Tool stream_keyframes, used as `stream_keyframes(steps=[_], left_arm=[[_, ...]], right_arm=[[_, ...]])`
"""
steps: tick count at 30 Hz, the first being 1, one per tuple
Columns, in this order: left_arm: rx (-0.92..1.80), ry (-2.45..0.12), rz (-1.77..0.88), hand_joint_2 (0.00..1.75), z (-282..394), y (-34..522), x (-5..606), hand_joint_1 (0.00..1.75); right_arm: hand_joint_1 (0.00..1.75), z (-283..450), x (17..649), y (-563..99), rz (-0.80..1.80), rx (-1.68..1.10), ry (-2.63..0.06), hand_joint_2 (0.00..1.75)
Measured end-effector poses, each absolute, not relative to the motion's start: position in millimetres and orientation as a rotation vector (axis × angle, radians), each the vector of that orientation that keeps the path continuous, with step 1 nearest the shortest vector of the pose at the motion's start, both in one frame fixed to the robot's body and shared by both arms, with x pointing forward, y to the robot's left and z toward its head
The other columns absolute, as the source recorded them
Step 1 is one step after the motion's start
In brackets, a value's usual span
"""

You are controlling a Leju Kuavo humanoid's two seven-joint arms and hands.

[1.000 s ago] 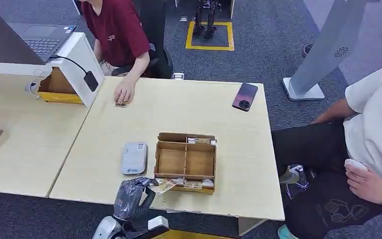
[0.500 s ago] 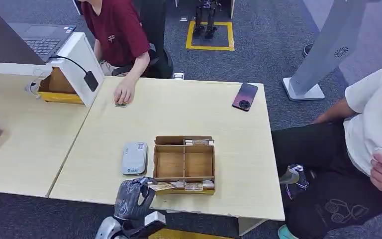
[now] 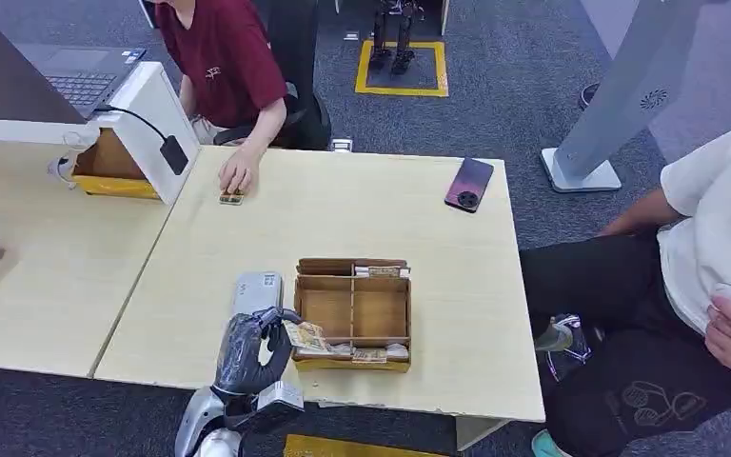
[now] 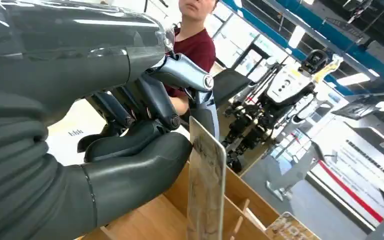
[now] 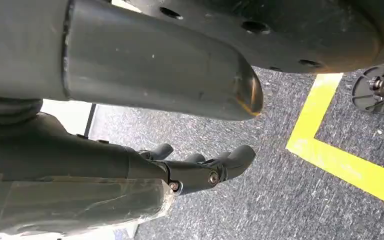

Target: Pass the card to the sensor for recognition and then transmit it.

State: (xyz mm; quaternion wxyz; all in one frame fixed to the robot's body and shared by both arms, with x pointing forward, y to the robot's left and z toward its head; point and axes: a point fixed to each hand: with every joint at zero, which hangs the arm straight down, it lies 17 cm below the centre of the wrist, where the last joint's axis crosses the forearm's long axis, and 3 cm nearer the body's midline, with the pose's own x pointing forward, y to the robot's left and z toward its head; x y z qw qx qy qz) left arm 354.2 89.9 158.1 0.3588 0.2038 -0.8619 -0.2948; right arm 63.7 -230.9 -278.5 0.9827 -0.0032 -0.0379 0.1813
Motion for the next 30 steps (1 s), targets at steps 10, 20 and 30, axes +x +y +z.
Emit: stream_keyframes(steps=[10, 20, 30], left_arm=[[0.494, -2.227, -0.744, 1.75, 161.2, 90.7, 353.8, 1.75], [0.827, -2.108, -0.760, 1.75, 181.2, 122.6, 427.7, 1.75], [1.074, -1.996, -0.654, 1.75, 240.5, 194.7, 546.2, 1.75]], right_arm=[[0.00, -278.4, 63.2, -230.3, 0.364, -0.004, -0.075, 0.00], [0.00, -277.9, 65.4, -226.8, 0.392, -0.006, -0.078, 0.00], [0.00, -276.3, 72.5, -224.4, 0.442, -0.008, -0.072, 0.00]])
